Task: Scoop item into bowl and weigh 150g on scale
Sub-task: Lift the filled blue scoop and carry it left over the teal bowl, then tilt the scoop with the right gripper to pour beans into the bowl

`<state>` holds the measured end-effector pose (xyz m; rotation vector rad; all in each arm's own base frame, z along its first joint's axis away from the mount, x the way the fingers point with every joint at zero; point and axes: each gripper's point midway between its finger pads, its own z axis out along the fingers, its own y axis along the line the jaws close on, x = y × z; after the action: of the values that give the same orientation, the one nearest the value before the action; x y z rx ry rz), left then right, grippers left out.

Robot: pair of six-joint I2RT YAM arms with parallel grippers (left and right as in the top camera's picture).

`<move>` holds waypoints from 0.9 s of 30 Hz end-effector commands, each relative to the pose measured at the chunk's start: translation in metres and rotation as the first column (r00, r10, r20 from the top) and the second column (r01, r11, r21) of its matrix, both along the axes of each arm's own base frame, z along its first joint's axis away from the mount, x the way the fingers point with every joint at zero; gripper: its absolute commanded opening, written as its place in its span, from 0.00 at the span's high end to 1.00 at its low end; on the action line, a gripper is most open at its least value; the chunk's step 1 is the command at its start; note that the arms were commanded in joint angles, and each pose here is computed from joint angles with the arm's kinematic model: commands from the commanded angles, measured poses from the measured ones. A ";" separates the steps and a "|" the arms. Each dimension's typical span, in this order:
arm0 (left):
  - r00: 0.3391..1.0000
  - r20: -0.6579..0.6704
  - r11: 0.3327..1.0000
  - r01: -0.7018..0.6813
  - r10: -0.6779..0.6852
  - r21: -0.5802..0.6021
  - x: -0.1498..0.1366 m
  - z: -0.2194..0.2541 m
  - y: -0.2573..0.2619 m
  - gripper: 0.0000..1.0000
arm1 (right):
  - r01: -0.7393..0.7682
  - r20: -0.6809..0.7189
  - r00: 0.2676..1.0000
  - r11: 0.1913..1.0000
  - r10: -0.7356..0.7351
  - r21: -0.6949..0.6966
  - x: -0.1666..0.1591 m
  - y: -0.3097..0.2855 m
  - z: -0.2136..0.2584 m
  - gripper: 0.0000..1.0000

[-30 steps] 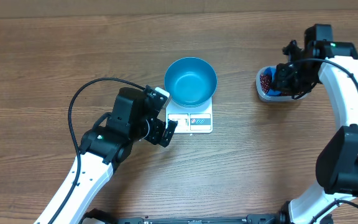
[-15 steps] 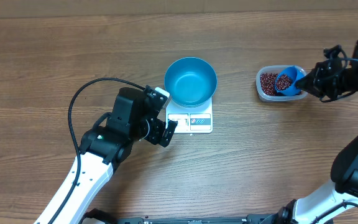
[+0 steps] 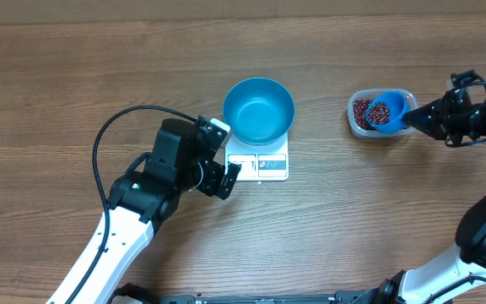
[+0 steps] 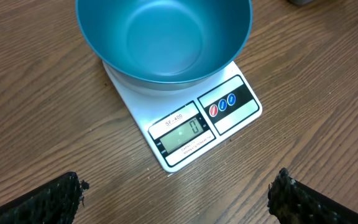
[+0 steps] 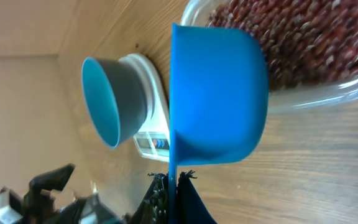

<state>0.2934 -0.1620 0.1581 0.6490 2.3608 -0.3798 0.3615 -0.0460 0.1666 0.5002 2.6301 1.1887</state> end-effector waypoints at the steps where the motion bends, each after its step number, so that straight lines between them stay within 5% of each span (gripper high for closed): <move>1: 1.000 -0.009 1.000 -0.017 0.017 0.000 0.001 -0.002 0.002 0.00 | -0.075 0.121 0.990 0.997 0.073 0.017 0.011 0.017 0.032 0.96; 15: 1.000 -0.009 1.000 -0.017 0.017 0.000 0.001 -0.002 0.002 0.00 | -0.317 0.213 0.917 0.940 0.337 -0.123 0.032 0.144 0.102 0.96; 27: 1.000 -0.009 1.000 -0.017 0.017 0.000 0.001 -0.002 0.002 0.01 | -0.273 0.149 0.897 0.786 0.417 -0.554 0.043 0.219 0.073 0.96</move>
<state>0.2933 -0.1619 0.1580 0.6491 2.3612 -0.3798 0.3963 0.1776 0.2358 -0.3062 2.7152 0.7883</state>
